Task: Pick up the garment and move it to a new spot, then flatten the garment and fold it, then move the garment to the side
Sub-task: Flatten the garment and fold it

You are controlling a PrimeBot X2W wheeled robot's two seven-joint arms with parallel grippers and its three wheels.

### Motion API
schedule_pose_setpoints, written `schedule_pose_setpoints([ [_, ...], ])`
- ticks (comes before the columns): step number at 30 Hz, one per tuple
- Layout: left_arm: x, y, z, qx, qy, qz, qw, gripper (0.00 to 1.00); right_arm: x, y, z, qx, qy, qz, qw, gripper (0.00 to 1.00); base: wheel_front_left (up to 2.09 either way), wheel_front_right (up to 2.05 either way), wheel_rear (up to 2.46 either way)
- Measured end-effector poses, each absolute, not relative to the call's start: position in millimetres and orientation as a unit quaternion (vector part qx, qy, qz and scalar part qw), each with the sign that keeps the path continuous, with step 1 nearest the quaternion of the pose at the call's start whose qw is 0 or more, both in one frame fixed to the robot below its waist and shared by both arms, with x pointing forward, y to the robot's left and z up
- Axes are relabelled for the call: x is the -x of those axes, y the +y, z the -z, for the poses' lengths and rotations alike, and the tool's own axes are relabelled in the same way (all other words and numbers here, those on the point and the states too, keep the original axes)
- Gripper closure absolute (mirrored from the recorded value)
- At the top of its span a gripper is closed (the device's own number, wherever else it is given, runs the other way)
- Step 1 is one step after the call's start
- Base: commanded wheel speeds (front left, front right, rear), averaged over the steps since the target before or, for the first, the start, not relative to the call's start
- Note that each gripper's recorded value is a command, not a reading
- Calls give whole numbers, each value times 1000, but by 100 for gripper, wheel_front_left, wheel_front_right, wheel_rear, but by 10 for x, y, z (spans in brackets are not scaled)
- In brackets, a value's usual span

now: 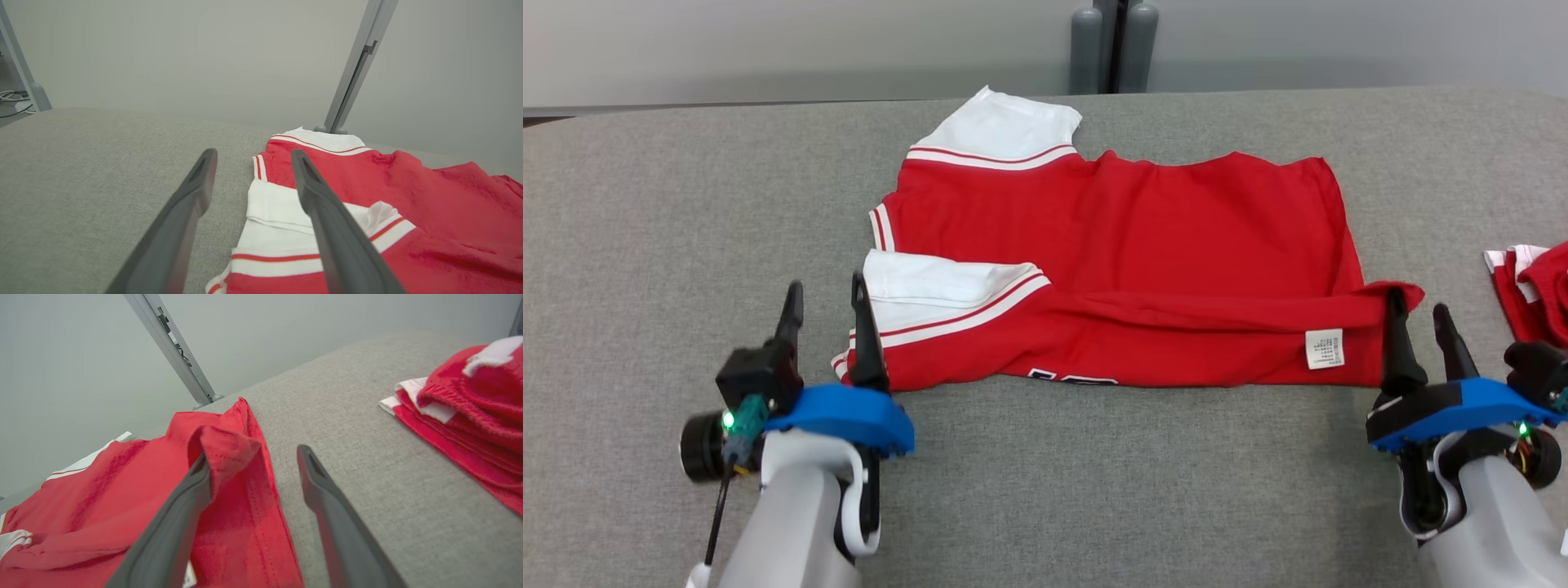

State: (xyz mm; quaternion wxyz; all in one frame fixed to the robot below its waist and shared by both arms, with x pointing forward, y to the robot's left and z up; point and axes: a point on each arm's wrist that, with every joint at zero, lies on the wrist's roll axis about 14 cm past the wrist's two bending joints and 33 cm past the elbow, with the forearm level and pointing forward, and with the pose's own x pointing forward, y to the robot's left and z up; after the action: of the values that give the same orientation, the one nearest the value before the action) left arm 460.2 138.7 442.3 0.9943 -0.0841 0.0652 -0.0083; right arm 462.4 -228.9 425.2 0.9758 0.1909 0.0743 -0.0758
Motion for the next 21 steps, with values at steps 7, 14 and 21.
schedule_pose_setpoints([
  [7, -4257, 1384, -3937, 103, 144, -4, 984, 0, -4352, -2330, -4016, -177, 112, 80, 975, 0, 0, 0, 0],
  [14, -4158, 1390, -3667, 101, 190, -13, 977, 0, -4250, -2219, -3821, -151, 149, 56, 976, 0, 0, 0, 0],
  [21, -4141, 1284, -3432, 111, 234, 4, 966, 3, -4269, -2111, -3697, -145, 173, 42, 973, 0, 0, 0, 0],
])
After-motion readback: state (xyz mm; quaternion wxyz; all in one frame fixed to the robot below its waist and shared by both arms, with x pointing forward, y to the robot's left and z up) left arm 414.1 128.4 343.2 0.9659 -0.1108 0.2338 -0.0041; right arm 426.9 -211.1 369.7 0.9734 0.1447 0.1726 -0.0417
